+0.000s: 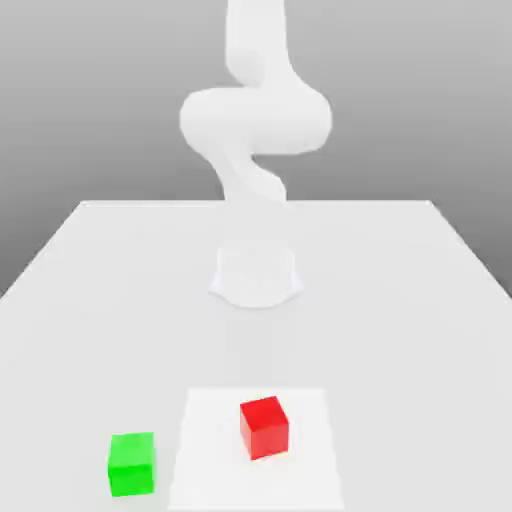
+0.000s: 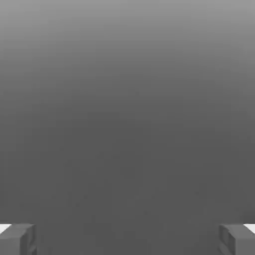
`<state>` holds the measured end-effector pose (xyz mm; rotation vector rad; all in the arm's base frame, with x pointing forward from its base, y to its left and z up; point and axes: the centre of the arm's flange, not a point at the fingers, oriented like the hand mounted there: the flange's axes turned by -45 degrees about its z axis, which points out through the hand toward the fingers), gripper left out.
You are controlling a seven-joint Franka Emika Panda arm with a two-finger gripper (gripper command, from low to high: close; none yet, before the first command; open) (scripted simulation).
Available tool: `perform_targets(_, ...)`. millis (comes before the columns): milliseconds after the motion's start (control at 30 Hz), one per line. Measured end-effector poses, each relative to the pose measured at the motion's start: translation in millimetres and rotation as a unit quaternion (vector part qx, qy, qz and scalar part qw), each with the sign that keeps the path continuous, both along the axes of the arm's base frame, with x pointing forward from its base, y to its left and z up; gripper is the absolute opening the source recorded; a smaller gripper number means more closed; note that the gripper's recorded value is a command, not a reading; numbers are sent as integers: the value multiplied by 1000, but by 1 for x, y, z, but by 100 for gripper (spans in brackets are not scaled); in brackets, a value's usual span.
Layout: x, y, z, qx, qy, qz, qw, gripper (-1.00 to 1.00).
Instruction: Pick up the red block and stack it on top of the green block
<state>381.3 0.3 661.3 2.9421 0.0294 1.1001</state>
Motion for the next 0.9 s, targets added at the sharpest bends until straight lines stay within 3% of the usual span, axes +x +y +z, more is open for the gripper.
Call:
perform_targets(300, 70, 5, -205, -29, 157, 57, 986, 0)
perform_targets(633, 35, 10, -420, -52, 320, 125, 938, 0)
perform_targets(867, 21, 10, -507, -54, 346, 136, 927, 0)
perform_targets(900, 21, 10, -514, -54, 346, 136, 927, -100)
